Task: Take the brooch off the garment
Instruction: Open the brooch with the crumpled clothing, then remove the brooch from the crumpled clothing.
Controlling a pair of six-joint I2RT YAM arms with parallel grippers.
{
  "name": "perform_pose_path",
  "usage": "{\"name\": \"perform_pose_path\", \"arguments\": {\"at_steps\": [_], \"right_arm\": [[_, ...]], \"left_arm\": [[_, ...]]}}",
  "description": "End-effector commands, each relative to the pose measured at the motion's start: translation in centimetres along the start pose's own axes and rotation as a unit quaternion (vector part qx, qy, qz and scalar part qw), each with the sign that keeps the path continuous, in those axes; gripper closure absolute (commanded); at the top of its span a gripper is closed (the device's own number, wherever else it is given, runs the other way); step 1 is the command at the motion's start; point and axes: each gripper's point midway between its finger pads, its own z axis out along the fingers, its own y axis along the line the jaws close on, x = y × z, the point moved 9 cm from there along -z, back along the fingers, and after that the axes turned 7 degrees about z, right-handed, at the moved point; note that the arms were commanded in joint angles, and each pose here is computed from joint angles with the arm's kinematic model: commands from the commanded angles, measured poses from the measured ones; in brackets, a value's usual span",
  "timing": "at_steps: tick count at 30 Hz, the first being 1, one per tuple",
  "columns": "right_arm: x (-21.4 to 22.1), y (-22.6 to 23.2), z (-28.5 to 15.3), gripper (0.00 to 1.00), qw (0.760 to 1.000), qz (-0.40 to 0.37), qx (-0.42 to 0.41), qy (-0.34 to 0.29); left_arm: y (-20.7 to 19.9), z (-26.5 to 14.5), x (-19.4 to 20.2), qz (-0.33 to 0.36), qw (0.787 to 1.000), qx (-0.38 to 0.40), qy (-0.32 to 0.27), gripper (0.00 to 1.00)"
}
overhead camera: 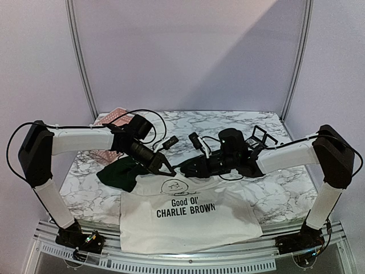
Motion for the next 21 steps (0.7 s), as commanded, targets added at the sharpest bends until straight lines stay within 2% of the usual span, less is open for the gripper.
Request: {"name": "perform_pose_path", "arguments": {"at_steps": [1,13,21], "right_arm": [[-0.08,0.22,0.52,0.8,1.0,0.0,-0.01,0.008],[0.05,0.02,0.91,0.86,1.0,0.006,-0.017,0.011],[0.03,-0.01,0.99,1.0,1.0,0.007,-0.019,0.01]], "left_arm": [[-1.44,-0.63,-0.91,0.031,0.999,0.012,-0.017,1.0],[-1.51,-0.59,-0.91,0.031,0.999,0.012,-0.017,1.0],[-1.5,-0.58,-0.9,0.032,0.999,0.011,-0.016,1.0]]}}
